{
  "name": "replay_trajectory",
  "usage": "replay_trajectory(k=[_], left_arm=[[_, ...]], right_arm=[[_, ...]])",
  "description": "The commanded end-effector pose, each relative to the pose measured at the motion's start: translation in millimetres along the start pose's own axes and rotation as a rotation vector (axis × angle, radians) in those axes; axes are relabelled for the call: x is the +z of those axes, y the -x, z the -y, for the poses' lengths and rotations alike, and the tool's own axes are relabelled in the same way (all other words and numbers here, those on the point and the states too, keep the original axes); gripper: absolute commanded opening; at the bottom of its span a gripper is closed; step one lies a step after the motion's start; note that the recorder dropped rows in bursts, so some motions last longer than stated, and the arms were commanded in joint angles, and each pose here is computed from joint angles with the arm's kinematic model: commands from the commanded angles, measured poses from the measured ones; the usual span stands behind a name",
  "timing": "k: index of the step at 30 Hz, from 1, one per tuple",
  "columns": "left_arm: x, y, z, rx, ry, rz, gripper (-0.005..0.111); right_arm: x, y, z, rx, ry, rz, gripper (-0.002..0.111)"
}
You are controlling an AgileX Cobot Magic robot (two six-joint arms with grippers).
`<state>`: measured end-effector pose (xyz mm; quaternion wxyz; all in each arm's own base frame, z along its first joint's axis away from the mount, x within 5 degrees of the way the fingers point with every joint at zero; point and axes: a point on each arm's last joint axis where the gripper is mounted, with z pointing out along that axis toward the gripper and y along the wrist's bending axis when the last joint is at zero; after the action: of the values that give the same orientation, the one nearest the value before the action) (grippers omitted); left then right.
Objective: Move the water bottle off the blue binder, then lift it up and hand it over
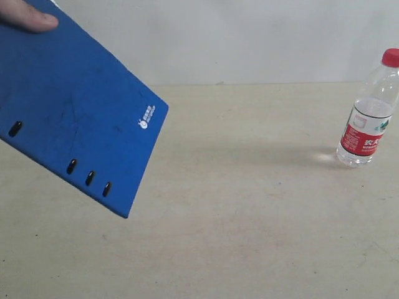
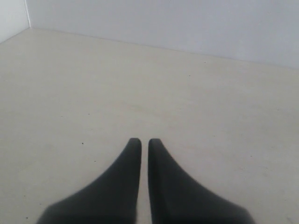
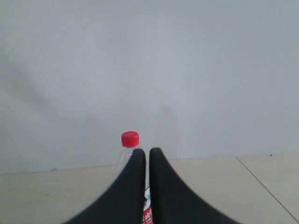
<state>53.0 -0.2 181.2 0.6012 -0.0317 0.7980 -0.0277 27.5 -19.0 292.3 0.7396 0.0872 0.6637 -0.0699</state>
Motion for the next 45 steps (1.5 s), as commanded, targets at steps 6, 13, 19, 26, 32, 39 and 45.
replay_trajectory(k=[6, 13, 19, 26, 32, 39, 45], left_arm=[[0.2, -0.3, -0.2, 0.005, 0.001, 0.008, 0.005], [0.2, -0.3, -0.2, 0.005, 0.001, 0.008, 0.005], [0.2, -0.3, -0.2, 0.005, 0.001, 0.008, 0.005], [0.2, -0.3, -0.2, 0.005, 0.001, 0.008, 0.005], [0.2, -0.3, -0.2, 0.005, 0.001, 0.008, 0.005], [0.2, -0.3, -0.2, 0.005, 0.001, 0.008, 0.005], [0.2, -0.3, -0.2, 0.005, 0.001, 0.008, 0.005]], right_arm=[[1.0, -40.2, -8.8, -0.154, 0.112, -0.266, 0.001], [6.0, -68.5, -10.4, -0.106, 0.109, -0.323, 0.001], [7.1, -63.3, -14.1, -0.046, 0.117, -0.266, 0.001], [10.0, -44.6, -16.4, -0.040, 0.138, -0.057, 0.001], [5.7, -68.0, -13.7, -0.046, 0.116, -0.321, 0.001], [5.7, -68.0, -13.7, -0.052, 0.117, -0.320, 0.001], [5.7, -68.0, -13.7, -0.052, 0.117, -0.320, 0.001]])
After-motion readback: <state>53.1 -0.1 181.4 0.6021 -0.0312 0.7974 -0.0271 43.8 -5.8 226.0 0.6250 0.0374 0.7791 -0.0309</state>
